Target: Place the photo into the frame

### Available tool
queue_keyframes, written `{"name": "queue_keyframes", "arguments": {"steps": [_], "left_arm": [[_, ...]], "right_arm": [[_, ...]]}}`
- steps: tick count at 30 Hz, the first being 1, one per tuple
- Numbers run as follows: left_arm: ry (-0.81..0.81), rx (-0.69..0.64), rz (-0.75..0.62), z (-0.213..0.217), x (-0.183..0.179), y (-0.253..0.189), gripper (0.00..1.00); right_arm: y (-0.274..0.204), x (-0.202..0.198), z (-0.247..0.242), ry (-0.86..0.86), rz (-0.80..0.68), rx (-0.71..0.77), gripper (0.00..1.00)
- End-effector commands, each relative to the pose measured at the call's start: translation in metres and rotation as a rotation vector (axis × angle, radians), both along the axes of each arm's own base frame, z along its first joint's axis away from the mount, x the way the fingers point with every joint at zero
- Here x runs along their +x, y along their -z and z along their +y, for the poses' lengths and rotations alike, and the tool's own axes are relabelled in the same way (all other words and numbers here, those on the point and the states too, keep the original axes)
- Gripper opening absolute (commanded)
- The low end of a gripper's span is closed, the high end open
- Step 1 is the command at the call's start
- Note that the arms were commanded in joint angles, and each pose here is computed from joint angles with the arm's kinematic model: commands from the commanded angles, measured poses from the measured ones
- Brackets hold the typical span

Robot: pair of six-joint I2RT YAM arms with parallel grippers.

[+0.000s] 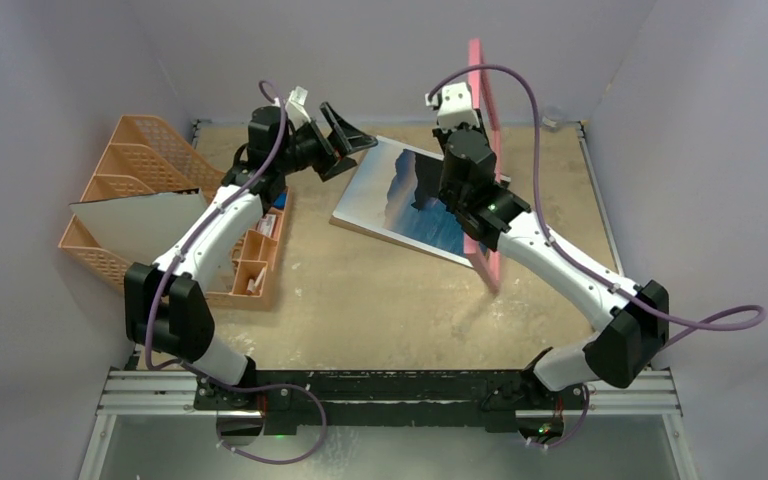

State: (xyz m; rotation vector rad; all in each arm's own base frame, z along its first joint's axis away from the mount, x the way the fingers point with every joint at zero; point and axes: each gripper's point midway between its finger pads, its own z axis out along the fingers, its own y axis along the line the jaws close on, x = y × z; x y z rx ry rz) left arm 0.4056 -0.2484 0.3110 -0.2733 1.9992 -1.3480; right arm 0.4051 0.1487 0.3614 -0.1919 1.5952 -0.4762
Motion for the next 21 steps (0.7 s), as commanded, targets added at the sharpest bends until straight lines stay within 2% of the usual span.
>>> {"name": "queue_keyframes", "arguments": {"steps": [1,8,14,21], "left_arm": [[-0.044,0.083,-0.036,0.015,-0.002,0.001,0.97],[-0.109,0.185,0.035,0.03,0.003,0.038,0.97],[-0.118,0.223,0.084,0.034,0.005,0.064,0.97],[-0.194,0.336,0.133,0.056,0.007,0.09,0.97]], "right_arm": [[-0.075,-0.013,-0.009,0.017,-0.152,0.257,0.0],[-0.089,-0.023,0.006,-0.076,-0.11,0.462,0.0],[-0.096,-0.028,0.031,-0.195,-0.072,0.624,0.0],[-0.08,-0.036,0.085,-0.399,0.054,0.862,0.0]]}}
